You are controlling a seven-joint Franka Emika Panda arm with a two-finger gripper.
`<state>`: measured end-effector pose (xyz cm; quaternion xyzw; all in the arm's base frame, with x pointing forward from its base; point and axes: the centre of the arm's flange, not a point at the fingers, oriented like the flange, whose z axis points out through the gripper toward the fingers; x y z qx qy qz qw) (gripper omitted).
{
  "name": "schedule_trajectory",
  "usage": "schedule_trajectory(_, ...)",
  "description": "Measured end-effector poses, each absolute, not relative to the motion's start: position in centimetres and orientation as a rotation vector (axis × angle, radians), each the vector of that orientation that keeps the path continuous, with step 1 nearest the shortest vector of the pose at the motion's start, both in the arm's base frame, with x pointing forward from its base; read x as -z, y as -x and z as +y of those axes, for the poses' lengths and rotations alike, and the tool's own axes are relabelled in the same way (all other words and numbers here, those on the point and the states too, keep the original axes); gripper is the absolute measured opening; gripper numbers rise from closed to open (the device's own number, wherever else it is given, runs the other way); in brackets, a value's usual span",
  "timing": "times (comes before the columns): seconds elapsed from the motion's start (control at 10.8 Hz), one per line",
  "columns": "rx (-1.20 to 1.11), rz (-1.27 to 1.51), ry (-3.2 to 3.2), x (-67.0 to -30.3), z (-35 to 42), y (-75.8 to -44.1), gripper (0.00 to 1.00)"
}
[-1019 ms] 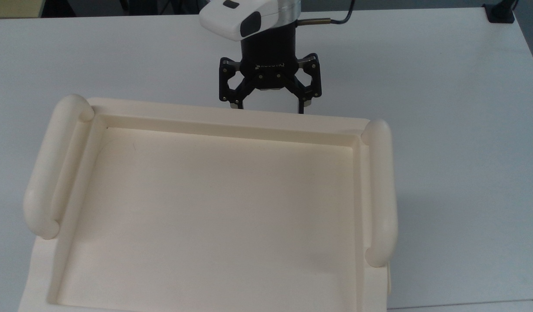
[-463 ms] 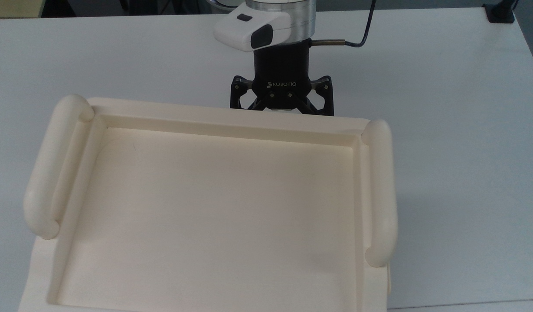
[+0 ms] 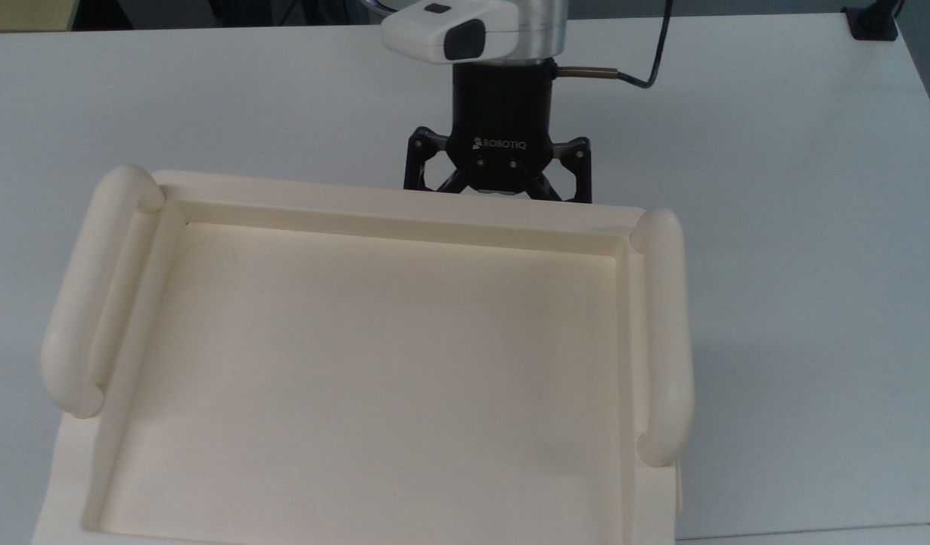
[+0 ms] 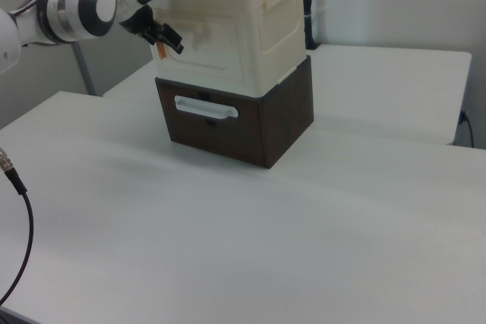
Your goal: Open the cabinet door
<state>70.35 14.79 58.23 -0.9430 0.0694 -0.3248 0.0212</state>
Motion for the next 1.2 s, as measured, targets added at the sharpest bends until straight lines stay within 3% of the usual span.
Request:
schedule_trajectory(0.37,1.07,0.277,2.894,-58.3,17.8,-69.9,0.99)
schedule_trajectory(0.56,1.101,0.297,2.89,-58.7,18.9,-69.7,0.93)
schedule_trajectory(1.2,1.196,0.356,2.884,-59.2,19.0,-69.7,0.56)
